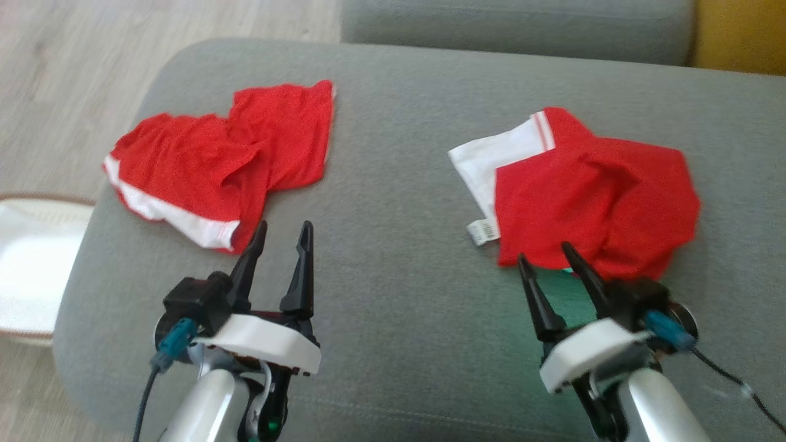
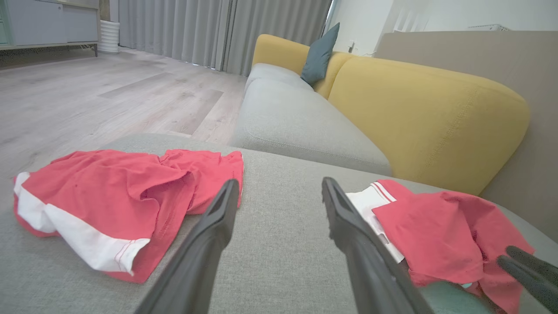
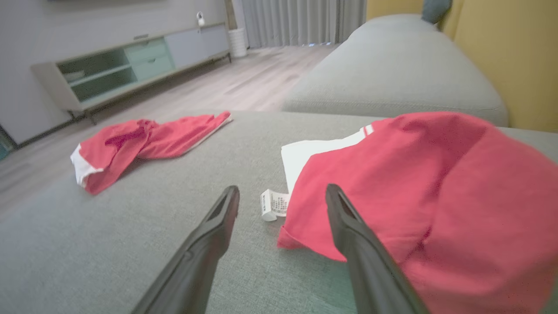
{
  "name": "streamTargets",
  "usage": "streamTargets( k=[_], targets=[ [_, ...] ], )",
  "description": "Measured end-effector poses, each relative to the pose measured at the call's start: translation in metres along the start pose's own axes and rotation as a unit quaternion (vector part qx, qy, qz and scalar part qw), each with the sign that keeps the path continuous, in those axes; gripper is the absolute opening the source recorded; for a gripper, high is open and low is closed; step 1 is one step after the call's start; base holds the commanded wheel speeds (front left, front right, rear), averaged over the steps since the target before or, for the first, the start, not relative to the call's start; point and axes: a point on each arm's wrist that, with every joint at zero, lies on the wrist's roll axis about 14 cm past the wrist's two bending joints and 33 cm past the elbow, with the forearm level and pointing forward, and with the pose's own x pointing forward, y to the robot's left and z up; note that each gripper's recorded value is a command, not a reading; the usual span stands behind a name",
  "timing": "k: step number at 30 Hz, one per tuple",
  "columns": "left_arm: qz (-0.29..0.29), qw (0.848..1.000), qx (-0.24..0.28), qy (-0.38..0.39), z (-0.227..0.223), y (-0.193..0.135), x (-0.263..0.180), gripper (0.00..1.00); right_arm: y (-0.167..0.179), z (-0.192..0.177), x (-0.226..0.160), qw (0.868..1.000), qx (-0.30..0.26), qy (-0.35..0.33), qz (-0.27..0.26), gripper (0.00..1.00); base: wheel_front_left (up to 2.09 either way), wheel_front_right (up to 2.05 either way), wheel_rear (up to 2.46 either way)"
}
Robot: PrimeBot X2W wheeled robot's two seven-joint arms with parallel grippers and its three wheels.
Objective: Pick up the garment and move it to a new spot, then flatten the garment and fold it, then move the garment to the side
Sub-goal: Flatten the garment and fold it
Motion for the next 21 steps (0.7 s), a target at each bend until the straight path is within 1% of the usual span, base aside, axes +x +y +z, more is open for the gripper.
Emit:
streamTargets(
  k=[5, 9, 18, 19, 20, 21],
  targets=[
    [0.017, 1.0, -0.002, 0.007, -0.006, 0.011, -0.003, 1.0, 0.008, -0.03, 0.023, 0.996, -0.038, 0.074, 0.026, 1.0, 0.0, 0.0, 0.0],
    [0.035, 0.999, -0.003, 0.011, -0.008, 0.023, -0.004, 1.0, 0.003, -0.058, 0.031, 0.989, -0.059, 0.131, 0.026, 1.0, 0.0, 0.0, 0.0],
    [0.055, 0.998, -0.006, 0.021, -0.017, 0.037, -0.001, 1.0, -0.005, -0.08, 0.047, 0.982, -0.072, 0.172, 0.026, 1.0, 0.0, 0.0, 0.0],
    [0.055, 0.998, -0.006, 0.021, -0.017, 0.037, 0.0, 1.0, -0.006, -0.082, 0.048, 0.981, -0.072, 0.177, 0.026, 0.74, 0.0, 0.0, 0.0],
    [0.054, 0.998, -0.006, 0.022, -0.018, 0.037, 0.001, 1.0, -0.006, -0.084, 0.048, 0.98, -0.073, 0.181, 0.027, 0.05, 0.0, 0.0, 0.0],
    [0.053, 0.998, -0.006, 0.022, -0.018, 0.036, 0.003, 1.0, -0.006, -0.084, 0.049, 0.98, -0.074, 0.183, 0.028, 0.0, 0.0, 0.0, 0.0]
  ],
)
